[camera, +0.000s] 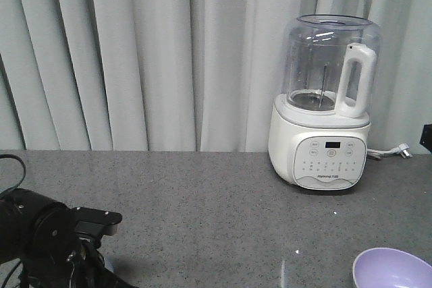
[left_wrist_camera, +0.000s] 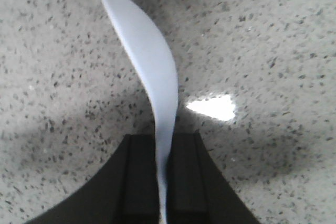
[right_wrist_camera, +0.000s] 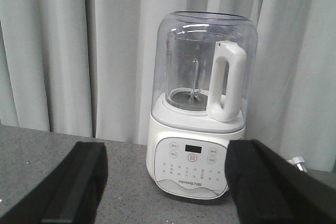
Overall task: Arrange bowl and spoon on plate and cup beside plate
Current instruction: 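Grasp the white spoon with the left gripper and lift it, then grasp the lavender bowl rim with the right gripper and lift it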
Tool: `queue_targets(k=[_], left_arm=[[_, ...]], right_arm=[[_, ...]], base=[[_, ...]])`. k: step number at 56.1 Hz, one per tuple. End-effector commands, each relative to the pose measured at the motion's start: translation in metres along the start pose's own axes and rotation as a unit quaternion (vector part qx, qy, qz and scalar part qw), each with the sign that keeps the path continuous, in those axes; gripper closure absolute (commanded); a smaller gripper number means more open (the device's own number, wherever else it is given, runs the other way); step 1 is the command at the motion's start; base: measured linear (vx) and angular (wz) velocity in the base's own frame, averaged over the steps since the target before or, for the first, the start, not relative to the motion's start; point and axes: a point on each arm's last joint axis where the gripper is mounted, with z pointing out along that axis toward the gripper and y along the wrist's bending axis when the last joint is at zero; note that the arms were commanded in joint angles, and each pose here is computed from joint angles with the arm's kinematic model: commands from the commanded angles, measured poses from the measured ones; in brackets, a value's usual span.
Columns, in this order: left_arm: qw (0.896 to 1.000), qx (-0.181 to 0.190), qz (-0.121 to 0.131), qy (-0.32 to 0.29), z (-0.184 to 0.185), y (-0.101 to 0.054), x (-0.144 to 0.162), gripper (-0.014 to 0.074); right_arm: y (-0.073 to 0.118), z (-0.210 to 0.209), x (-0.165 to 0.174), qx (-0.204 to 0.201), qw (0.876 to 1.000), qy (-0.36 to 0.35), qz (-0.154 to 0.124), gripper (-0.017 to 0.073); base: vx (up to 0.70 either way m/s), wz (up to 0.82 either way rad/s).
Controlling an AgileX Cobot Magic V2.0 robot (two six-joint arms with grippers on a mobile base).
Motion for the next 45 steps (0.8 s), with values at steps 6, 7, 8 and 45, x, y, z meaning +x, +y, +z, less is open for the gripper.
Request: queue_targets(k=[6, 7, 8, 45], left_arm=[[0.986, 0.033, 0.022, -0.161, -0.083, -0.005, -0.018, 0.0601], [0.983, 0.036, 0.022, -0.178, -0.092, -0.005, -0.018, 0.0601], [0.98, 0.038, 0.022, -0.192, -0.1, -0.004, -0.018, 0.0601], [0.899, 0.052, 0.036, -0.433, -0.232, 0.011, 0.027, 0.06]], right_arm=[[-0.001, -0.005, -0.017, 0.003, 0.998, -0.05, -0.023, 0.0041], [-0.001, -0.005, -0.017, 0.004, 0.999, -0.047, -0.026, 0.0041], [-0.001, -0.005, -0.015, 0.004, 0.999, -0.039, -0.031, 0.0041], [-0.06, 0.07, 0.103, 0.135, 0.904, 0.385, 0.125, 0.0041]], base=[[0.0, 0.0], [0.0, 0.0], [0.0, 0.0], [0.0, 0.0]])
